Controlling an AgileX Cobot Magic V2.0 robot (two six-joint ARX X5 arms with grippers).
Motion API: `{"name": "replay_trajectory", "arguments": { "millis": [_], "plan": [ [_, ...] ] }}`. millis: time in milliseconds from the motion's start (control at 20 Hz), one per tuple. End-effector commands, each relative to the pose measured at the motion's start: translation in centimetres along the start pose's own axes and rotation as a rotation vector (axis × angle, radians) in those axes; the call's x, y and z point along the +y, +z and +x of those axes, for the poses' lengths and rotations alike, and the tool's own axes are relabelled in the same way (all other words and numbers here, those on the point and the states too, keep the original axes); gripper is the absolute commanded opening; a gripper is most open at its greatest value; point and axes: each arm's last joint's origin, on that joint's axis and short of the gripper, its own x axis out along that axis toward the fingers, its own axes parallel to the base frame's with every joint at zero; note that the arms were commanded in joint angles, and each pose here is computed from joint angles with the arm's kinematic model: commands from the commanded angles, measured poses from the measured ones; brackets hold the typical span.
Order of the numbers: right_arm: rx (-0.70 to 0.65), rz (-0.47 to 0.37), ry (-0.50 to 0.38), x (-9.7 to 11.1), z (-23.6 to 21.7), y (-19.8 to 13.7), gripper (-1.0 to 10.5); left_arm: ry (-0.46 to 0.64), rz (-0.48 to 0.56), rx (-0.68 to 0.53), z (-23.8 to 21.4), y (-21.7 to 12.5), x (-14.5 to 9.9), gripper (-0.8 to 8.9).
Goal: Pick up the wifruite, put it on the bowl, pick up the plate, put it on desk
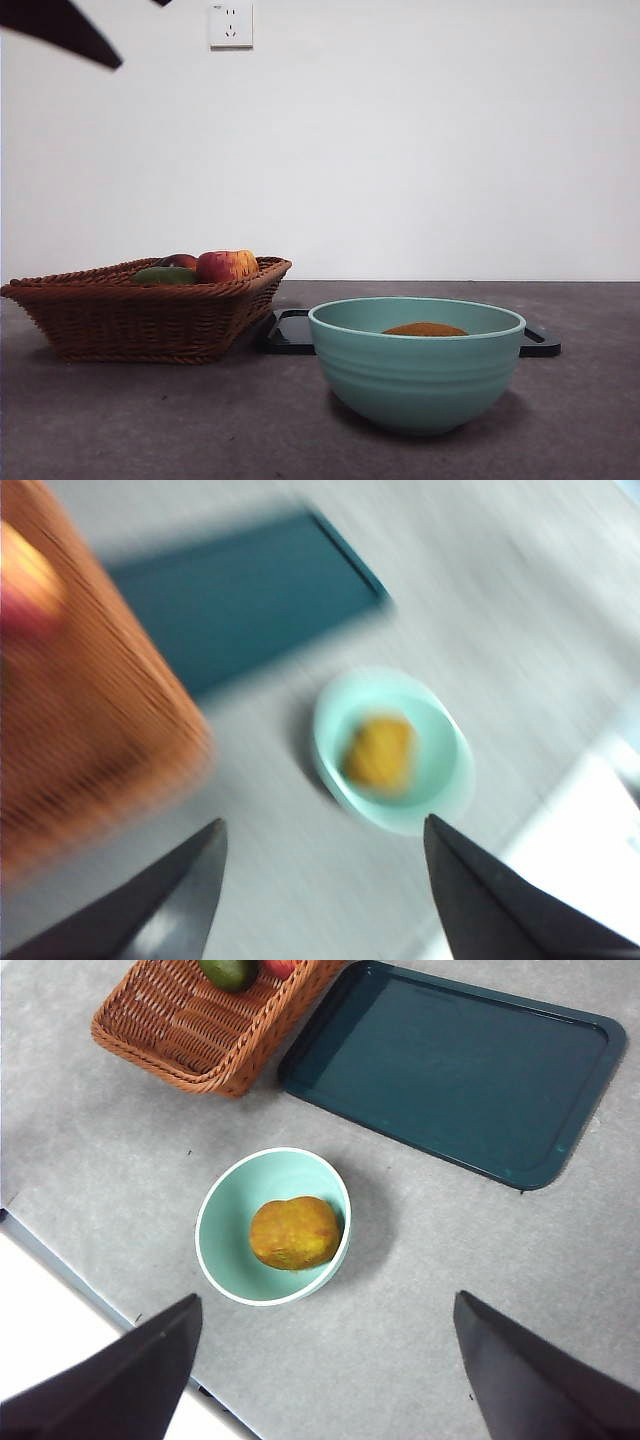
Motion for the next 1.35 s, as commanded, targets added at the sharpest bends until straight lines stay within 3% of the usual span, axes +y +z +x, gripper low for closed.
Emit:
{"name": "replay_trajectory", "arguments": {
  "millis": [50,200,500,750,850,1350],
  "plan": [
    [-0.012,0.001,0.002,0.1,-0.1,0.4,4.0,-0.064,0.006,0.075,0.7,-1.3,0.1,3.12],
    [-0.003,0.003,0.006,0.1,-0.1,0.3,4.0,-0.085,-0.014,0.146,1.0,-2.3,0.2,3.12],
    [0.055,0.045,0.035,-0.2,1.9,-0.8,4.0,-0.086,-0.008,0.133,1.0,-2.2,0.2,3.12],
    [0.085,0.145,0.077,-0.8,6.2,-2.0,3.6,-0.086,-0.008,0.133,1.0,-2.2,0.2,3.12],
    [0.099,0.154,0.055,-0.9,8.5,-2.2,3.6,-0.086,-0.008,0.133,1.0,-2.2,0.2,3.12],
    [0.184,0.038,-0.108,0.2,17.5,-2.4,2.1,-0.086,-0.008,0.134,1.0,-2.2,0.2,3.12]
  ]
}}
